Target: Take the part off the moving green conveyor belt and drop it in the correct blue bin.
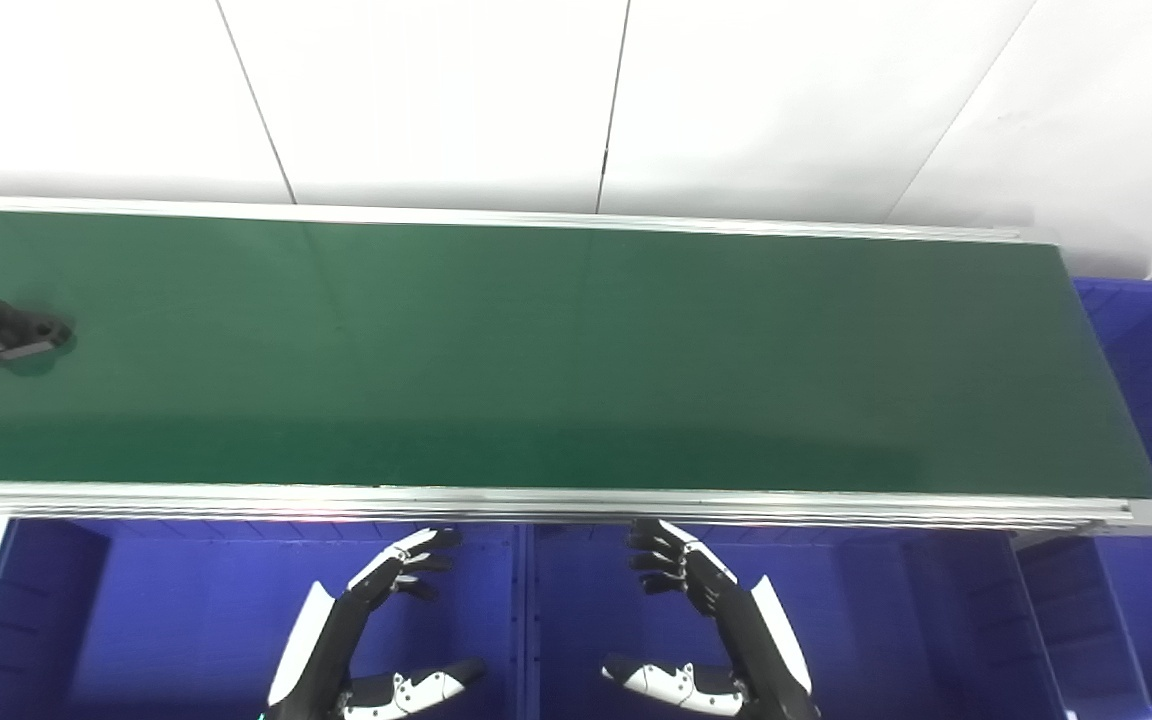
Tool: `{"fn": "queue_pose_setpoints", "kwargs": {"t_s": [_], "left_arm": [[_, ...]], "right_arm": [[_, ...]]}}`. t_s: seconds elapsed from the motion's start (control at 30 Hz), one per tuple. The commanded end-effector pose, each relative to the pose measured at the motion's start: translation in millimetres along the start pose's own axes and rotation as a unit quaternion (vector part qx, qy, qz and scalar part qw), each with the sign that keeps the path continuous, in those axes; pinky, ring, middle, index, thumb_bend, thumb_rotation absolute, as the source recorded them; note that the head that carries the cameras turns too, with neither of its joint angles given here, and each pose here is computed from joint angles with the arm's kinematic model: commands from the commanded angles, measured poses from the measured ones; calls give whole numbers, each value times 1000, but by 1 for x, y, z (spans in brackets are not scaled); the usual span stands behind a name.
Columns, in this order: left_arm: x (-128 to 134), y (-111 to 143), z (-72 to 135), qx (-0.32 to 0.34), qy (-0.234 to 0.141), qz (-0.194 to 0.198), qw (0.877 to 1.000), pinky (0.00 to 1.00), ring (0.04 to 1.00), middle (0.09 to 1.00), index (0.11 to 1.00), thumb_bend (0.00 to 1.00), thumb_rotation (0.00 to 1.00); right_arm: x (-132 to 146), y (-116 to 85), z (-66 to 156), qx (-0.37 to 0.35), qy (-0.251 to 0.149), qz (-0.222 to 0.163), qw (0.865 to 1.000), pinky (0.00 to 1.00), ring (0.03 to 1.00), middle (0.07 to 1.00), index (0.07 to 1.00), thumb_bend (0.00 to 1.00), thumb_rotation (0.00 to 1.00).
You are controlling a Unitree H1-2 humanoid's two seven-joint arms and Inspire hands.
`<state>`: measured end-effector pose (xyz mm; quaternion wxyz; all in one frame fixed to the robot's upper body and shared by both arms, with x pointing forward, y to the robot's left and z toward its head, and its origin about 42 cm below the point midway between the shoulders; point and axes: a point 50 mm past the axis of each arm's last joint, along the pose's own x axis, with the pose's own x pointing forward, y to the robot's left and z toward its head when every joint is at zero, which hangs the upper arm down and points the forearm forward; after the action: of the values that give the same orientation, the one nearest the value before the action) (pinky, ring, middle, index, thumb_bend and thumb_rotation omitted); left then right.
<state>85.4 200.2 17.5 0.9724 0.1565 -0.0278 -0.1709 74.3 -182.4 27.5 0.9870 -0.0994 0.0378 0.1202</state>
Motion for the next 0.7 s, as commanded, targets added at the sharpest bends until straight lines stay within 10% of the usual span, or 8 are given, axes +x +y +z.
{"fn": "queue_pose_setpoints", "kwargs": {"t_s": [0.0, 0.67], "left_arm": [[1, 8, 4, 4, -22, 8, 1000, 590, 727, 838, 777, 760, 366], [0, 10, 1, 9, -22, 6, 1000, 610, 739, 843, 782, 770, 403]], "right_arm": [[-1, 1, 11, 9, -40, -3, 999, 686, 752, 795, 836, 702, 276], [1, 2, 11, 4, -41, -5, 999, 676, 749, 794, 839, 672, 319]]}}
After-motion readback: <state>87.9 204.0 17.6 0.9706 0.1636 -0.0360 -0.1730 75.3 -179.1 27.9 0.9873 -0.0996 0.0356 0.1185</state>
